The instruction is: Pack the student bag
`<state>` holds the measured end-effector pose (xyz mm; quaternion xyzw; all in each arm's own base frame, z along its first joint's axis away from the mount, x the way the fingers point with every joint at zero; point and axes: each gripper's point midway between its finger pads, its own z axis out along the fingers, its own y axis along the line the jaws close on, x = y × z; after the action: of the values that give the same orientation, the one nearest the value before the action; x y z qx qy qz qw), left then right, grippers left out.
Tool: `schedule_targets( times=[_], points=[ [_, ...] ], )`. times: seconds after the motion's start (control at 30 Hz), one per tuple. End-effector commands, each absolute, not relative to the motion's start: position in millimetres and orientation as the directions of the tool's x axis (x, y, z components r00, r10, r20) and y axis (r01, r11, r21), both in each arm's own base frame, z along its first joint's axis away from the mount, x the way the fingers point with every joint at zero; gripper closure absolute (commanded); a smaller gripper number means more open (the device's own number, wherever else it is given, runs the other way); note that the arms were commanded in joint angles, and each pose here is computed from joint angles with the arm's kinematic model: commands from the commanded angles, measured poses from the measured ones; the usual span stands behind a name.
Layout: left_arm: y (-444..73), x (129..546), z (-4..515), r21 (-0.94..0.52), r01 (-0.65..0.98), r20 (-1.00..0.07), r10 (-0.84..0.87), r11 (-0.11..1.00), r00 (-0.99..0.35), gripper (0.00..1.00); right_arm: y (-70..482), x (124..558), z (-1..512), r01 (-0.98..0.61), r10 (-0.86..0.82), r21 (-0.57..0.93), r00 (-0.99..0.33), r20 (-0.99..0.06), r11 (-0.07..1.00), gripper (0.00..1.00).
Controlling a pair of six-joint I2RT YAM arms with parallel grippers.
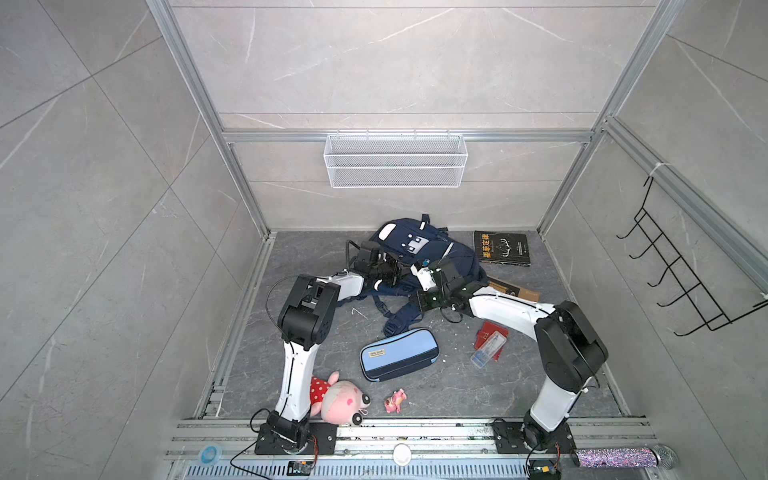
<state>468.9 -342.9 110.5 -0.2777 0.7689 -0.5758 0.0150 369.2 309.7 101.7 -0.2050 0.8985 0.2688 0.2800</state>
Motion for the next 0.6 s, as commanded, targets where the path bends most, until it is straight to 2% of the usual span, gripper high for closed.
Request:
schedule_targets(
  times=[0.0,0.3,0.4,0.57],
  points=[
    [-356.8,474.3,193.5,-0.956,-0.293,0.260,-0.445,0.005,-0.857,1.00,359.9,369.3,141.4,-0.621,-0.186,0.458,-0.700,-0.690,0.637,1.00],
    [-349.6,470.9,200.1,-0.960,-0.280,0.242,-0.462,0.014,-0.853,1.00,368.4,370.7,136.1,-0.609,-0.168,0.489,-0.716,-0.677,0.625,1.00],
    [-340.3,470.9,194.6,-0.959,-0.279,0.229,-0.475,0.038,-0.850,1.00,364.9,368.0,148.8,-0.595,-0.137,0.529,-0.732,-0.667,0.604,0.89],
    [-309.3,460.1,169.1,-0.940,-0.247,0.100,-0.501,0.237,-0.860,1.00,311.7,386.1,193.1,-0.454,0.139,0.694,-0.774,-0.618,0.559,0.50]
  ],
)
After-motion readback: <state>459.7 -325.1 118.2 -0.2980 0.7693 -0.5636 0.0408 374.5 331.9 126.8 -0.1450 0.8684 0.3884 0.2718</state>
